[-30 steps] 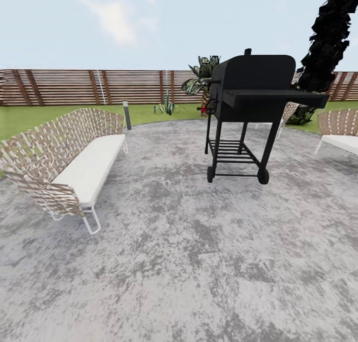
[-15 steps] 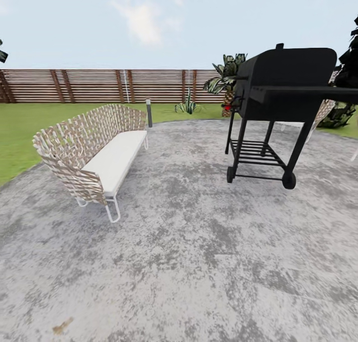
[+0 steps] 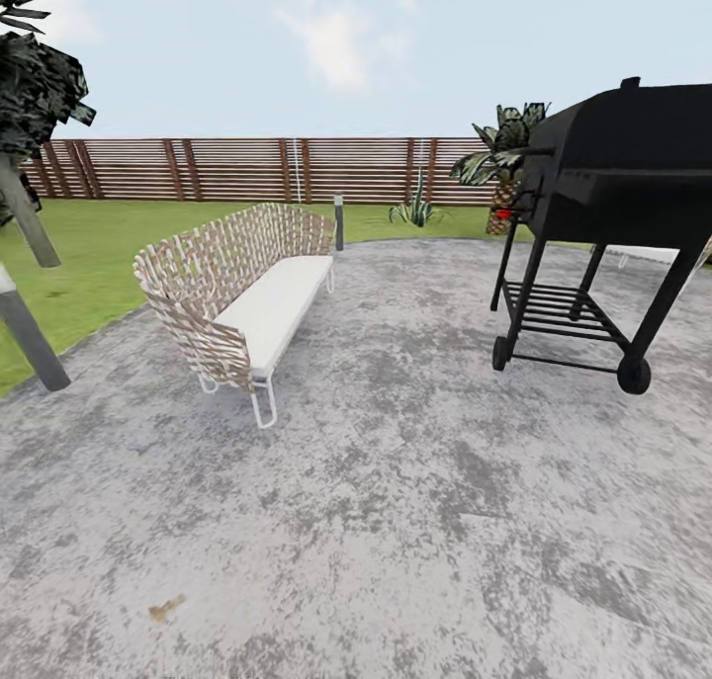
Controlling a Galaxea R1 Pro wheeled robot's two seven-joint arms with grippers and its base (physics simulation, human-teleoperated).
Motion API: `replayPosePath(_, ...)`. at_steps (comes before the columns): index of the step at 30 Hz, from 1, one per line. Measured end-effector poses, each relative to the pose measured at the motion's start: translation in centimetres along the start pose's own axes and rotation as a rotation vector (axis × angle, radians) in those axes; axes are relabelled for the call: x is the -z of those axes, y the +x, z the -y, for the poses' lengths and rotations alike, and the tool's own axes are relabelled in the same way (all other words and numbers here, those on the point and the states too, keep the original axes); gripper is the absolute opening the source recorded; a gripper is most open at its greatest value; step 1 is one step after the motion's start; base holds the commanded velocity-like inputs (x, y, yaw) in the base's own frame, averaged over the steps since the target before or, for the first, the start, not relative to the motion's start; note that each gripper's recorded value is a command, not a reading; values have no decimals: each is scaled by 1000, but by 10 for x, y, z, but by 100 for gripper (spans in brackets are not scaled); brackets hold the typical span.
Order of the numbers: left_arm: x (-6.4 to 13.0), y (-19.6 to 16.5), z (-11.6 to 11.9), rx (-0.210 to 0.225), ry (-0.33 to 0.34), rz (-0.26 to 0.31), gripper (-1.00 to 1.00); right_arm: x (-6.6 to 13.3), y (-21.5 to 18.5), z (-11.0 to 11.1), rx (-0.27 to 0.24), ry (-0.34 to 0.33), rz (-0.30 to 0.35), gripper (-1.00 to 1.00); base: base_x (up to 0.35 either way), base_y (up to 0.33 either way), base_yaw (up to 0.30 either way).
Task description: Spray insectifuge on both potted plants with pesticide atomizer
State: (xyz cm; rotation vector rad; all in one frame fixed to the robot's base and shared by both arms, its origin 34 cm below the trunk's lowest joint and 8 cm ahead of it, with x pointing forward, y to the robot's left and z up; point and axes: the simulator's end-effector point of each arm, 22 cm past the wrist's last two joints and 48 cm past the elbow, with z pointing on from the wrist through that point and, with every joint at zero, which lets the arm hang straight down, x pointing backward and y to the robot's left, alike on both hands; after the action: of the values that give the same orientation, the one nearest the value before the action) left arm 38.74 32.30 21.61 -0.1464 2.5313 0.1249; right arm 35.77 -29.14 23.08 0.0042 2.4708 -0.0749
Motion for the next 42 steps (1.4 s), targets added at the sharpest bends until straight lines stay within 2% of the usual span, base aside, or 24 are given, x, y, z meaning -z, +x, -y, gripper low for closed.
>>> replayPosePath(21,0,0,0,0,0,2,100,0,0,0,0,-1,0,100,3,0,255)
replayPosePath(34,0,-1,0,0,0,2,100,0,0,0,1,-2,0,100,241,-120,7)
replayPosePath(42,0,-1,0,0,1,4,100,0,0,0,0,-4,1,100,315,-81,-205)
